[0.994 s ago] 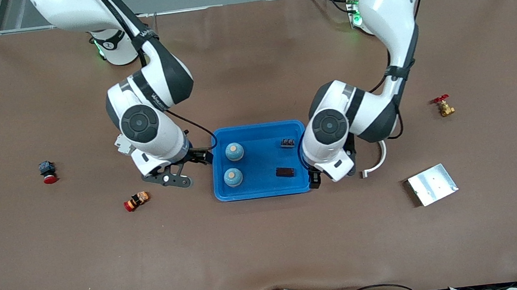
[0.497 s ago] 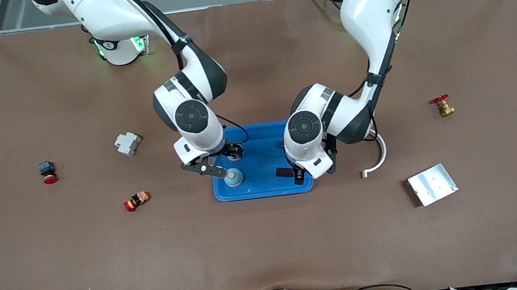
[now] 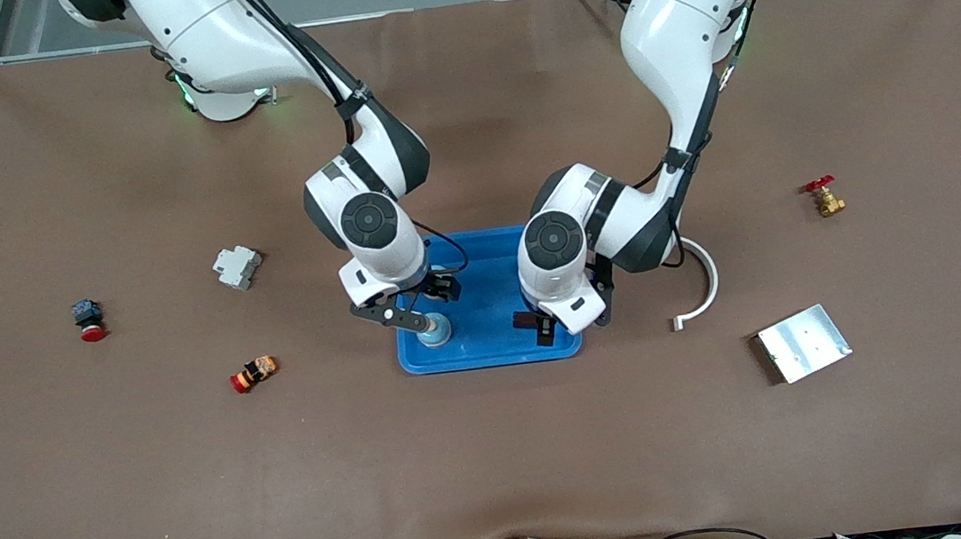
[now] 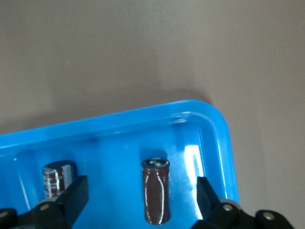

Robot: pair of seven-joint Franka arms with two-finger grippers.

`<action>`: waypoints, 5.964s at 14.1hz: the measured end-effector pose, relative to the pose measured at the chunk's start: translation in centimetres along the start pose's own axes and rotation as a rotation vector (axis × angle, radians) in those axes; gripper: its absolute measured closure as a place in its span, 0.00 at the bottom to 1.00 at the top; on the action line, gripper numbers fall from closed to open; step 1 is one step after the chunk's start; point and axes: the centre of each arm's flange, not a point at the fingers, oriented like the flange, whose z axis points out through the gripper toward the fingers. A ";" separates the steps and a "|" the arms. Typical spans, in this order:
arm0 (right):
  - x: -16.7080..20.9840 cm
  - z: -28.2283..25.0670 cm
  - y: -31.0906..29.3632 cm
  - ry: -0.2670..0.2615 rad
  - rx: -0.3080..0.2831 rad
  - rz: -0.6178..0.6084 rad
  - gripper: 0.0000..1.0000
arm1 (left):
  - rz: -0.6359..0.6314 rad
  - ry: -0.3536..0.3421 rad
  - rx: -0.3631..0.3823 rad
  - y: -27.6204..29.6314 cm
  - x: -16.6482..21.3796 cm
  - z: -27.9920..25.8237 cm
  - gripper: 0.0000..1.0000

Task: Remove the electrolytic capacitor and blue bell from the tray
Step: 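Grasp the bell with the right gripper while the left gripper grasps the capacitor, then carry the bell with the right gripper while the left gripper carries the capacitor, then lower the capacitor with the left gripper while the right gripper lowers the bell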

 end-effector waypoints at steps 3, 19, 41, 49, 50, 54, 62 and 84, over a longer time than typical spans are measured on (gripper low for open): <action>-1.6 0.5 -0.9 -0.010 -0.002 0.018 0.00 | -0.001 -0.008 -0.018 0.5 -0.1 1.0 0.00; -2.4 4.3 -0.6 -0.028 -0.051 0.100 0.00 | 0.027 -0.001 -0.043 0.4 -2.2 4.1 0.00; 0.7 0.6 0.5 -0.056 -0.039 0.129 0.34 | 0.250 0.074 -0.002 0.0 -2.8 0.5 0.70; 7.9 -6.7 11.6 -0.168 -0.102 -0.088 0.34 | 0.653 0.054 0.025 0.7 0.2 -7.3 0.70; 9.4 -7.3 14.7 -0.179 -0.098 -0.118 0.34 | 0.720 0.054 0.038 0.4 0.3 -7.7 0.70; 13.3 -8.8 28.0 -0.220 -0.079 -0.227 0.34 | 0.970 0.048 0.072 -0.8 1.9 -9.0 0.70; 16.4 -6.5 46.3 -0.168 -0.060 -0.407 0.34 | 1.149 0.040 0.058 -1.7 8.6 -10.9 0.70; 17.2 1.4 56.0 -0.097 -0.032 -0.528 0.00 | 1.555 0.060 -0.081 -8.2 19.1 -2.3 0.70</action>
